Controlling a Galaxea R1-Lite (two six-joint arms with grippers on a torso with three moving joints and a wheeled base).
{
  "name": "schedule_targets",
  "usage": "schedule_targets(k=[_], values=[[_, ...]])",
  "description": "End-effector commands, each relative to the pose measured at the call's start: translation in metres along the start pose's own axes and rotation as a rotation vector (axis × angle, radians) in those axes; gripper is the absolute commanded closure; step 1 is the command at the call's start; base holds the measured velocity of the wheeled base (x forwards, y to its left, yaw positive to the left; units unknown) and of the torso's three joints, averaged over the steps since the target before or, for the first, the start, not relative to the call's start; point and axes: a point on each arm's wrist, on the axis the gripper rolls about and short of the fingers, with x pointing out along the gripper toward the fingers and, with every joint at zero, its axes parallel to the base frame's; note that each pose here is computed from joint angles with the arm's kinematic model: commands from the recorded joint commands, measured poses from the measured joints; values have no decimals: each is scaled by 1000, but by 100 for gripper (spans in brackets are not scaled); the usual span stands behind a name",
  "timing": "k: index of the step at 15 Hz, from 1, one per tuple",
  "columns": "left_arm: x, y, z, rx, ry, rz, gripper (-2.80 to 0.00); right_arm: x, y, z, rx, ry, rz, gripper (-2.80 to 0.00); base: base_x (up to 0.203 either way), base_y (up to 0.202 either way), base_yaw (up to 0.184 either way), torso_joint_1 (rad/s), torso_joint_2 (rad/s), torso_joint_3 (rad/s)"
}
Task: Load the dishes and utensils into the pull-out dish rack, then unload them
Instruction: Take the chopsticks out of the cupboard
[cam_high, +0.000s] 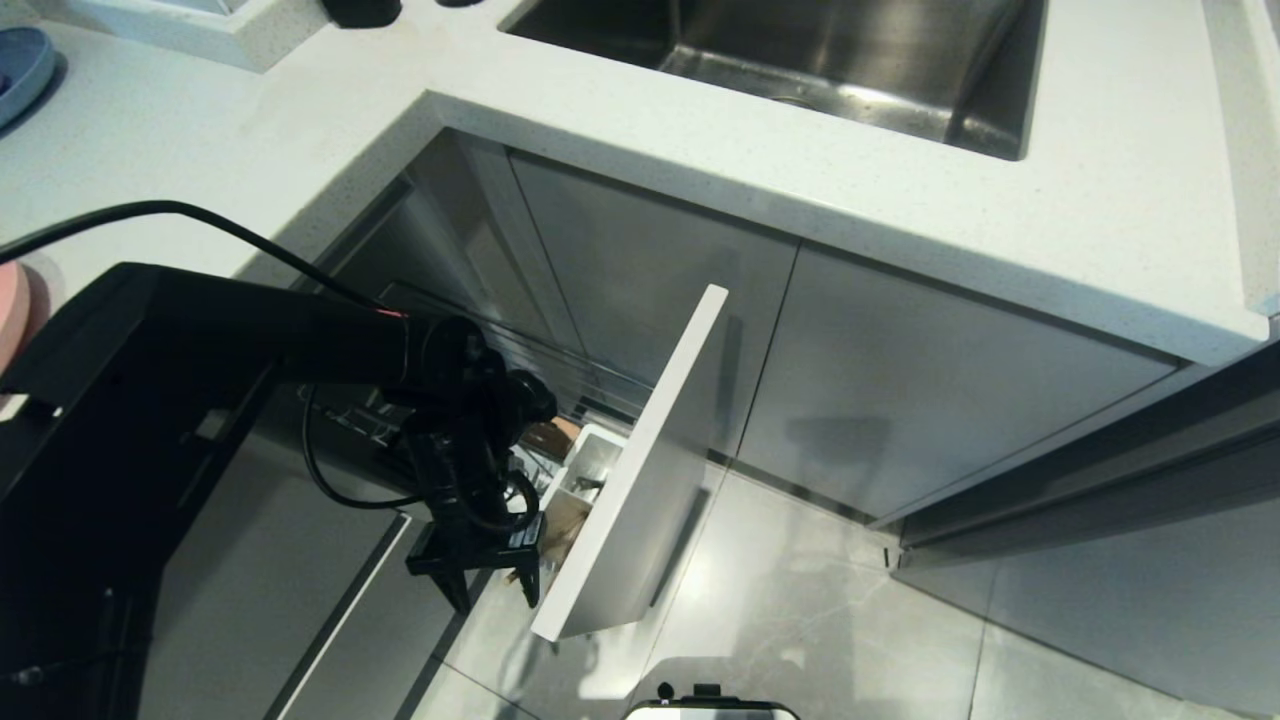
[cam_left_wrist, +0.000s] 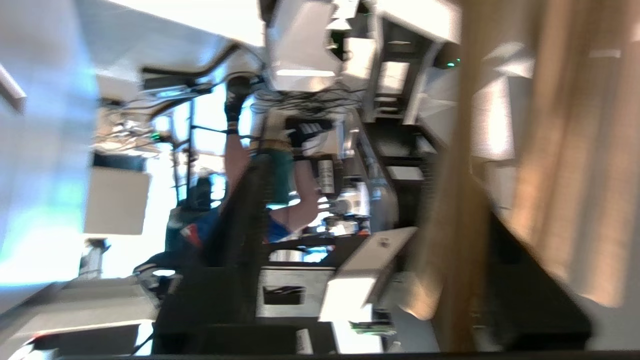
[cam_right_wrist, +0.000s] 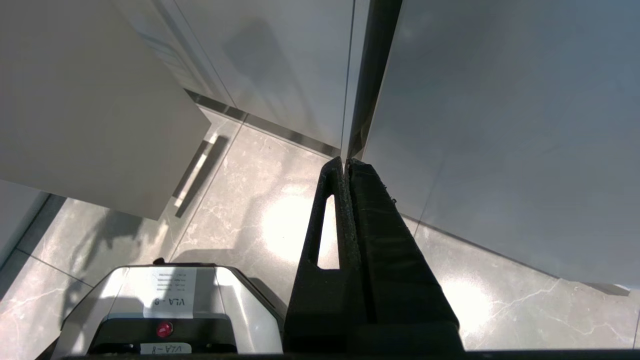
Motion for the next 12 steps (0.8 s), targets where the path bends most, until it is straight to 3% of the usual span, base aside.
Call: schedule_targets(k=[1,4,12], values=[[-8,-6,0,-11,-9,-55,0,0,0,0,0,2,0,0,0,0,0,0,0,0],[-15,-20,-5,-41,22,-164,0,0,0,0,0,2,0,0,0,0,0,0,0,0],[-16,-20,-11,-37,48,-136,0,0,0,0,0,2,0,0,0,0,0,0,0,0]])
